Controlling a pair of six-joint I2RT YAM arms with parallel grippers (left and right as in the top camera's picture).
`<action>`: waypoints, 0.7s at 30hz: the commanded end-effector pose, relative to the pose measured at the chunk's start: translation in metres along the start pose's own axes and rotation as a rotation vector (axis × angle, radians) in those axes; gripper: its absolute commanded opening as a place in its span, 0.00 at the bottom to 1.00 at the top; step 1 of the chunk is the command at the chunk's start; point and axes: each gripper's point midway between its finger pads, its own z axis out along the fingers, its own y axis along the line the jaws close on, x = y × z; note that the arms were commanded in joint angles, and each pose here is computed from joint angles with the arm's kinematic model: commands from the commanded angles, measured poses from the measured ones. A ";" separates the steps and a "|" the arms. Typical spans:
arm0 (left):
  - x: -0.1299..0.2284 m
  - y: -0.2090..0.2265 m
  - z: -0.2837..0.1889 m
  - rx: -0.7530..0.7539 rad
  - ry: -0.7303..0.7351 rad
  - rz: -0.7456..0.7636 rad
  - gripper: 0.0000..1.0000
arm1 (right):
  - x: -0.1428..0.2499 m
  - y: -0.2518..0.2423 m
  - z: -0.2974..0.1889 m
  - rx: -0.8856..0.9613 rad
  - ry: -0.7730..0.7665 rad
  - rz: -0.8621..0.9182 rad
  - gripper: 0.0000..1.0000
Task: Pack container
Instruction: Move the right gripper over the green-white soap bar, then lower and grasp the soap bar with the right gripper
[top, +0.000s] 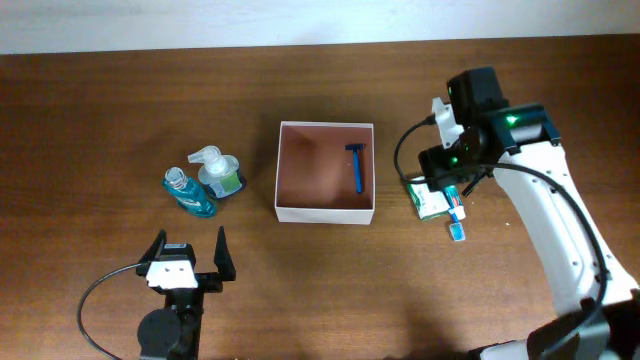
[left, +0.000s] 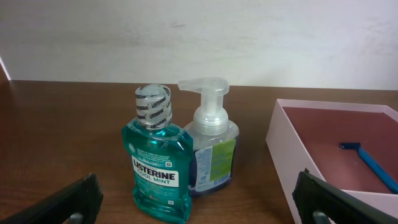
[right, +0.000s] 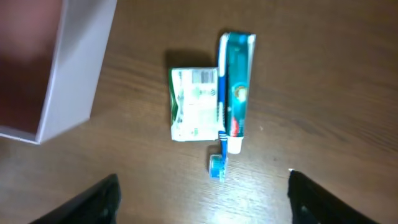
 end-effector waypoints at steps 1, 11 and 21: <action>0.002 0.000 0.000 0.005 -0.001 -0.003 0.99 | 0.008 0.011 0.020 -0.081 0.016 -0.056 0.84; 0.002 0.000 0.000 0.005 -0.001 -0.003 0.99 | 0.021 0.014 0.062 -0.082 0.013 -0.069 0.86; 0.002 0.000 0.000 0.005 -0.001 -0.003 0.99 | 0.005 0.013 0.078 -0.074 -0.060 -0.069 0.82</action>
